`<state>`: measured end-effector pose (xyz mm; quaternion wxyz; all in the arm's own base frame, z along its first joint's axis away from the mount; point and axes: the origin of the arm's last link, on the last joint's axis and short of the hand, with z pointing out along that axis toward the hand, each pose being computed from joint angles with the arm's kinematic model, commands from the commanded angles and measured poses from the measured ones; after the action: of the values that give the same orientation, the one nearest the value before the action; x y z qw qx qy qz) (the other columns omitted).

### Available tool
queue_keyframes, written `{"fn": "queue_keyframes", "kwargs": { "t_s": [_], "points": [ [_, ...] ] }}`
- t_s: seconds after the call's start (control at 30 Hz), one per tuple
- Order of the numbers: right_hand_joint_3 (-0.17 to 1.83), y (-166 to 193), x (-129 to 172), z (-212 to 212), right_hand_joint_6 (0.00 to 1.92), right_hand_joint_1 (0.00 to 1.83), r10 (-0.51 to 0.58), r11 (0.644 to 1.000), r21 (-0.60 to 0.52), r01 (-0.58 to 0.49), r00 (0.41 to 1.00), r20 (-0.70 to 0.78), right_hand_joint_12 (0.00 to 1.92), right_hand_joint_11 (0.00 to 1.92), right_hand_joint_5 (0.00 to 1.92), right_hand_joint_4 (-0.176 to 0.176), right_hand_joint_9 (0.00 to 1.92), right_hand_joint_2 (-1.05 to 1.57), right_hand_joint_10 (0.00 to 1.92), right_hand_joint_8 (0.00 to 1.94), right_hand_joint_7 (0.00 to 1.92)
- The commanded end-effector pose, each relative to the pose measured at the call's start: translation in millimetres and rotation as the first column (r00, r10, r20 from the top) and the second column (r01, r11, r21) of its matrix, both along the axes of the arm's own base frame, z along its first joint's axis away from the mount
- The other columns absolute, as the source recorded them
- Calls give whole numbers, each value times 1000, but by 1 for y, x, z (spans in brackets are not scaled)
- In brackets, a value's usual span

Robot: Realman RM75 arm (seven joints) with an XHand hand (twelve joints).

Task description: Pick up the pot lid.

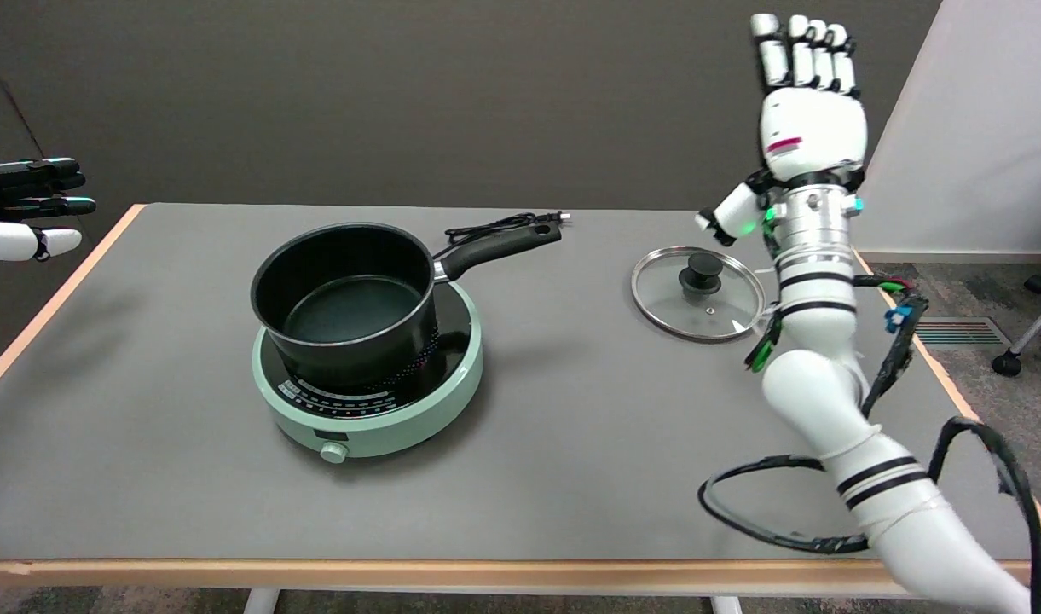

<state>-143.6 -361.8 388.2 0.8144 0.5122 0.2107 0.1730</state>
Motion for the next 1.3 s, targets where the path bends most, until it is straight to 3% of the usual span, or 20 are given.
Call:
{"fn": "queue_keyframes", "kwargs": {
  "t_s": [0.03,0.3,0.43,0.47,0.6,0.77,1.03,1.3],
  "points": [
    [1181,-18,5,109,12,1171,-83,996,59,69,951,298,12,12,12,-32,12,-493,12,12,12],
    [1208,-20,6,119,11,1181,-162,986,71,150,959,230,11,11,11,-26,11,-588,11,11,11],
    [1344,-21,-7,120,9,1190,-249,968,58,243,954,169,9,9,9,26,9,-701,9,9,9],
    [1387,-19,-10,122,7,1197,-263,965,35,261,954,146,7,7,7,59,7,-723,7,7,7],
    [1560,-11,-26,135,4,1236,-269,961,-7,276,941,204,4,4,4,134,4,-871,4,4,4],
    [1669,-17,-31,125,2,1251,-313,950,55,309,920,238,2,2,2,168,2,-959,2,2,2],
    [1691,-42,-6,109,1,1233,-330,942,136,307,922,201,1,1,1,176,1,-999,1,1,1],
    [1609,-68,-14,94,2,1221,-412,904,214,371,891,192,2,2,2,173,2,-964,2,2,2]
  ]
}}
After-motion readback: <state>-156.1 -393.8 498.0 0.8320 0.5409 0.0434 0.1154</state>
